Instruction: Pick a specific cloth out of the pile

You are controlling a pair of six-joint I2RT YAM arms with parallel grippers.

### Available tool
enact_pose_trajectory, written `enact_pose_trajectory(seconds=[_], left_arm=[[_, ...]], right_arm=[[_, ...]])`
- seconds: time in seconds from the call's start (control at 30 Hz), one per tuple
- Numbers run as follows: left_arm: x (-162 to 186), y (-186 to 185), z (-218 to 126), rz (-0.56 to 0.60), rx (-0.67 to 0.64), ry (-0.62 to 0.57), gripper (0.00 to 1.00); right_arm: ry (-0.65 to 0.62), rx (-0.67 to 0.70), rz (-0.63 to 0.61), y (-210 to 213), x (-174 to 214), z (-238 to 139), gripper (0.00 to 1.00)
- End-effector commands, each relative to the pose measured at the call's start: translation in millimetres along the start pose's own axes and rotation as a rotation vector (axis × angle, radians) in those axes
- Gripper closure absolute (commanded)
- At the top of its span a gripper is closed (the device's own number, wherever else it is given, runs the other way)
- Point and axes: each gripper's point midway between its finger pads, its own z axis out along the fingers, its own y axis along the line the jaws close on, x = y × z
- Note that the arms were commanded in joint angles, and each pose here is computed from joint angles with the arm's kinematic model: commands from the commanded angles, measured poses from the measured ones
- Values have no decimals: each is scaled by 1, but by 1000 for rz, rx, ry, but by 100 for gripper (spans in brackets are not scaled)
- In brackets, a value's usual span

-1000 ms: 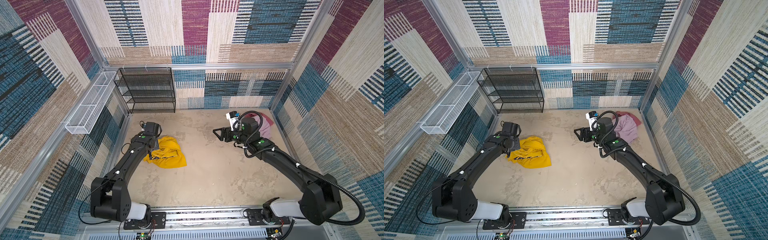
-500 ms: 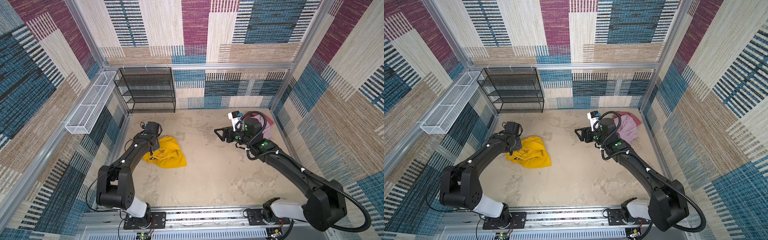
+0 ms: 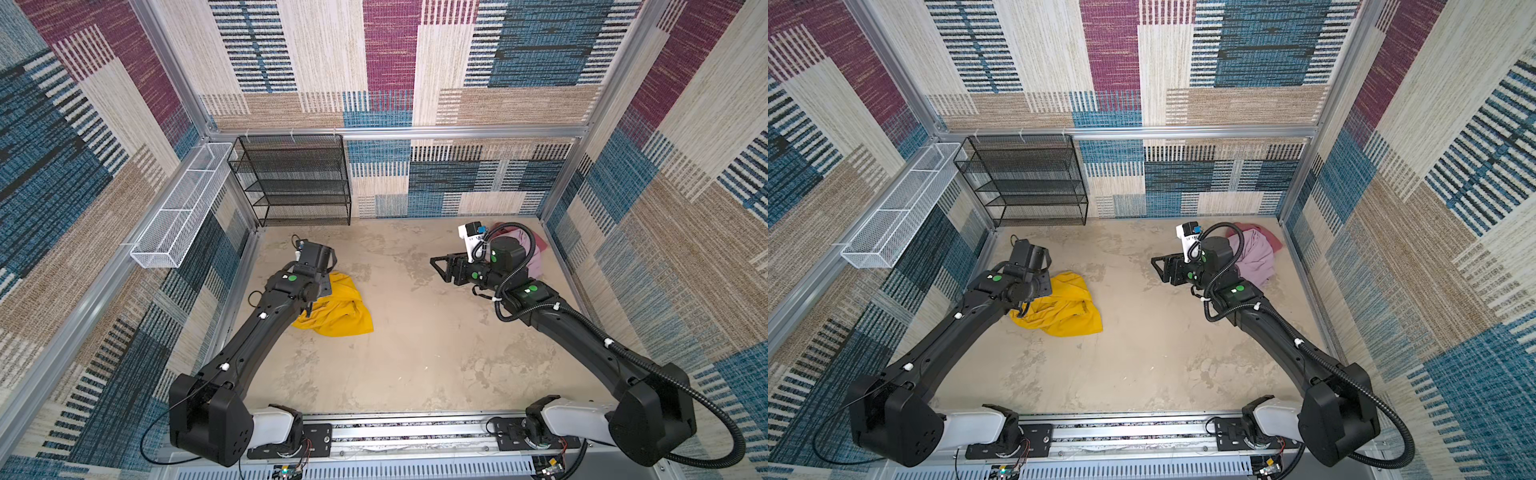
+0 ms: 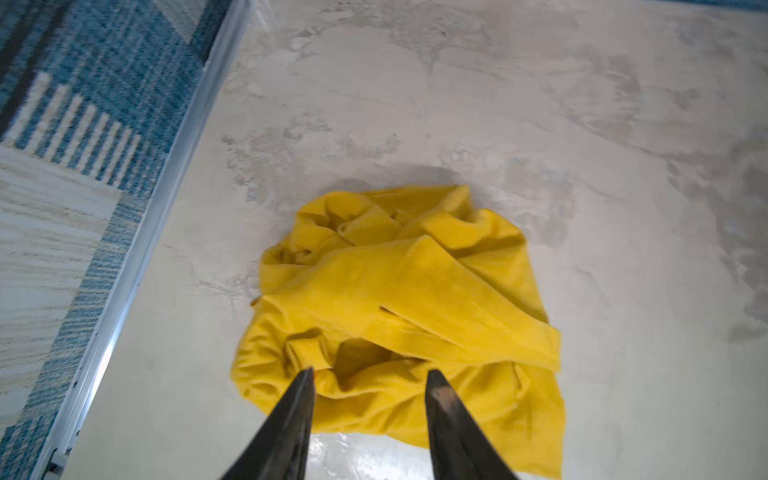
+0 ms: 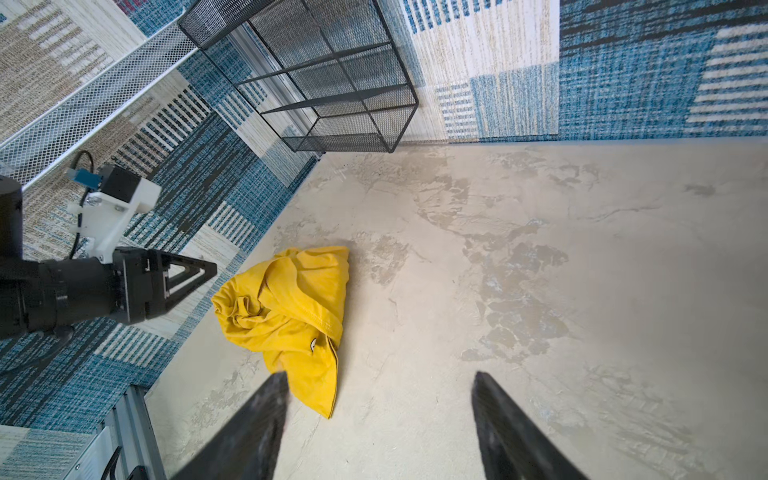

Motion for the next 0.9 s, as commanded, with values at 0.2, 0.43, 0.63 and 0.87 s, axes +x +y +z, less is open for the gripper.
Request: enact_pose_trajectory(seconds=[0.2, 0.43, 0.63, 0.87], left_arm=[[75, -90, 38, 158, 105, 245, 52], [109, -125, 54, 198, 176, 340, 45], [137, -125, 67, 182, 183, 397, 44], [150, -127, 82, 193, 162, 429, 48]], right_arm=[[-30, 24, 6, 0, -4, -12, 27], [-30, 37, 3, -2, -2, -14, 27], [-28, 30, 13, -2, 0, -11, 27], [-22, 22, 18, -2, 1, -8, 27]])
